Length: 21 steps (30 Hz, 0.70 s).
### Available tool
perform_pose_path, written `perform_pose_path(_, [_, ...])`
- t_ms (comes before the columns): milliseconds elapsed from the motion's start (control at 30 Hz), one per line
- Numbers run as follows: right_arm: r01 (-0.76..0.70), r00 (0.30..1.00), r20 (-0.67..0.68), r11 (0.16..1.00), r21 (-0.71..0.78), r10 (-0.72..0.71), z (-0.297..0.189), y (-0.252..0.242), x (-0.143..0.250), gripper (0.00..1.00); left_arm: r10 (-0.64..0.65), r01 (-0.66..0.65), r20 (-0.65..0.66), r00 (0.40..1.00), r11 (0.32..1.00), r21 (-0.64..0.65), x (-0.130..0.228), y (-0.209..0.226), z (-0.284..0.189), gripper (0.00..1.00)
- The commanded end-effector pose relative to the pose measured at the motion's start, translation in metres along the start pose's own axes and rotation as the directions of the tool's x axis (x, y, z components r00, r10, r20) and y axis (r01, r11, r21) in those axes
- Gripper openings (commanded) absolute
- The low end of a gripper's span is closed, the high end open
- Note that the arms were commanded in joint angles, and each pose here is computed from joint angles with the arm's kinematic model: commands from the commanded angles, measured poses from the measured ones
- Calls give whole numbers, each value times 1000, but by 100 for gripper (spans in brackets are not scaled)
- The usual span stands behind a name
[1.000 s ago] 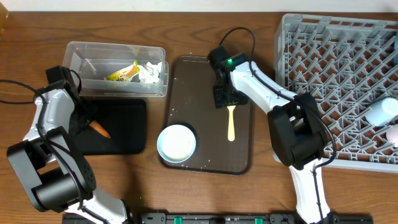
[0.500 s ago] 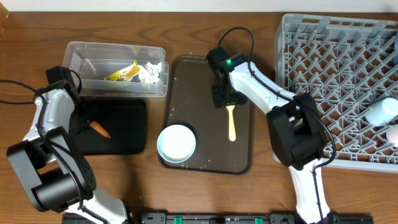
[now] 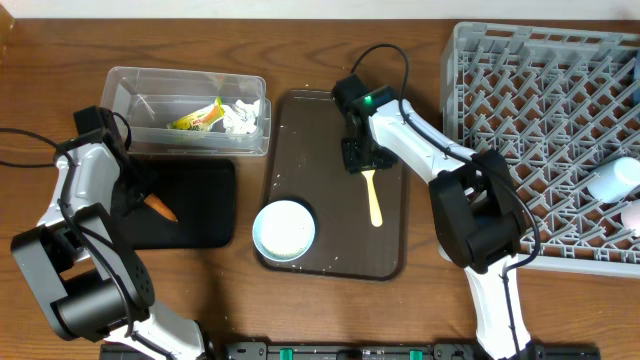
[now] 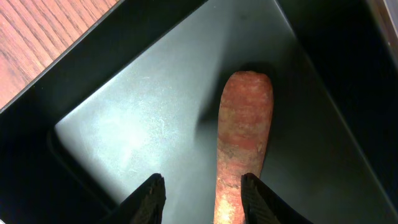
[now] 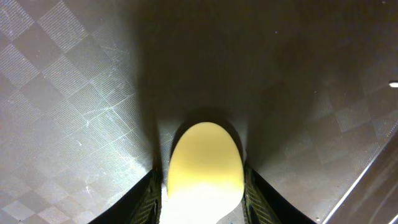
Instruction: Sort waste into correct bins and load items into the dishwasher rack
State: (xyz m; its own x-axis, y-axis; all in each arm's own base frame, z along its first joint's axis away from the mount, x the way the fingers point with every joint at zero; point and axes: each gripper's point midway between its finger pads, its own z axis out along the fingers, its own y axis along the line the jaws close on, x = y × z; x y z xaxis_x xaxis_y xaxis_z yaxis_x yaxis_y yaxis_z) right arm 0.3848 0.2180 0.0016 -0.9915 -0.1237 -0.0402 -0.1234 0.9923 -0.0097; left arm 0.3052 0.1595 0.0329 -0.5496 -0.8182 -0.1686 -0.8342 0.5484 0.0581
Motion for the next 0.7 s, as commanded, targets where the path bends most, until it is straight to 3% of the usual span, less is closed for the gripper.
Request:
perform_pose_path(0, [5, 1000, -24, 1000, -1, -5, 7, 6, 5, 38, -6, 5, -7, 1000, 1000, -20, 2, 4, 4, 42])
perform_pose_path(667, [5, 998, -65, 1000, -4, -5, 6, 4, 14, 30, -6, 5, -7, 1000, 1000, -20, 2, 4, 4, 42])
